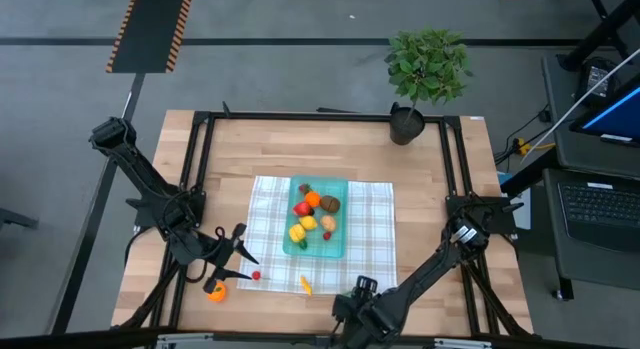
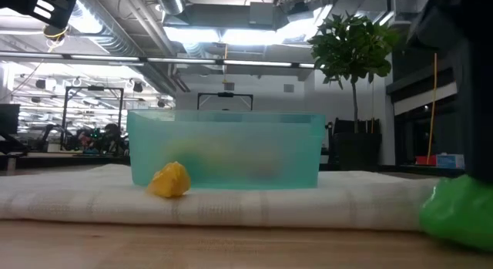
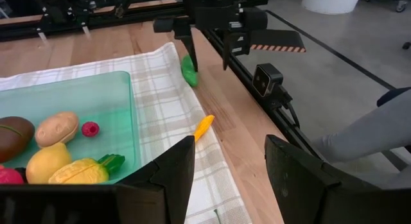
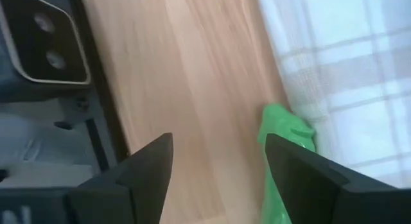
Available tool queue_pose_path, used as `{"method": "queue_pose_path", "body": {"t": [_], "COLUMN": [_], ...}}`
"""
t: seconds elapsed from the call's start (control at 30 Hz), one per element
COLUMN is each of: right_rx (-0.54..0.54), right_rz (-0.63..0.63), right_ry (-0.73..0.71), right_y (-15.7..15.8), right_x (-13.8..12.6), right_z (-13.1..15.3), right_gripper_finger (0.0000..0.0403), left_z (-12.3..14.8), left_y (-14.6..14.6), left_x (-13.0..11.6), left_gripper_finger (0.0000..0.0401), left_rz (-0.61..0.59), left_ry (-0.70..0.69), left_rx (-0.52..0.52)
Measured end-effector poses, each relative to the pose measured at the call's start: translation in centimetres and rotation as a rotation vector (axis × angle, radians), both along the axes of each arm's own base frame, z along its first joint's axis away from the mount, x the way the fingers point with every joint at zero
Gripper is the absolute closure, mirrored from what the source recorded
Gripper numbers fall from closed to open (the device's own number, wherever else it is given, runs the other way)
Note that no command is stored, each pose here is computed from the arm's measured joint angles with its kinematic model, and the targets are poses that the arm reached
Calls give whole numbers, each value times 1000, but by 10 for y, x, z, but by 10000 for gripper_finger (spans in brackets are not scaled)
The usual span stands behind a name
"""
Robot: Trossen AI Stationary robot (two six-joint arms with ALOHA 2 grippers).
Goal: Pick and placing Produce into tupperware
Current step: Put the green pea into the blue bin
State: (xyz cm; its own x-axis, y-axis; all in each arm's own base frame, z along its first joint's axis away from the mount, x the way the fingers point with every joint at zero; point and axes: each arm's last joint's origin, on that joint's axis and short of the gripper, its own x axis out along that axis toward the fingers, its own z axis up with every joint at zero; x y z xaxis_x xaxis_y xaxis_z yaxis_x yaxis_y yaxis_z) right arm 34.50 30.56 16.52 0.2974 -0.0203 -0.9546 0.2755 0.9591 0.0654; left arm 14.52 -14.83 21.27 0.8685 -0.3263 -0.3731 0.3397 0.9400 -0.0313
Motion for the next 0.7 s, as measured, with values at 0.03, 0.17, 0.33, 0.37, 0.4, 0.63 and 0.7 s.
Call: {"method": "queue_pose_path", "body": {"t": [0.03, 0.17, 0.33, 0.37, 0.4, 0.63, 0.7], "right_rx": [5, 13, -68, -85, -94, -148, -157], "right_rz": [4, 25, -34, -34, -33, -8, -8], "right_ry": [-5, -20, -27, -26, -23, 25, 34], "right_y": [2, 10, 11, 11, 11, 5, 4], "right_x": [-1, -3, -12, -14, -14, -20, -21], "right_z": [1, 14, 28, 28, 28, 10, 5], "right_gripper_finger": [153, 153, 153, 153, 153, 153, 153], "left_z": [0, -1, -1, -1, -1, -1, -1], "left_y": [0, 0, 0, 0, 0, 0, 0], "left_x": [0, 0, 0, 0, 0, 0, 0], "left_gripper_finger": [222, 222, 222, 222, 222, 222, 222], "left_rz": [0, 0, 0, 0, 0, 0, 0], "left_ry": [0, 7, 9, 9, 9, 10, 10], "left_rx": [0, 7, 11, 11, 11, 12, 11]}}
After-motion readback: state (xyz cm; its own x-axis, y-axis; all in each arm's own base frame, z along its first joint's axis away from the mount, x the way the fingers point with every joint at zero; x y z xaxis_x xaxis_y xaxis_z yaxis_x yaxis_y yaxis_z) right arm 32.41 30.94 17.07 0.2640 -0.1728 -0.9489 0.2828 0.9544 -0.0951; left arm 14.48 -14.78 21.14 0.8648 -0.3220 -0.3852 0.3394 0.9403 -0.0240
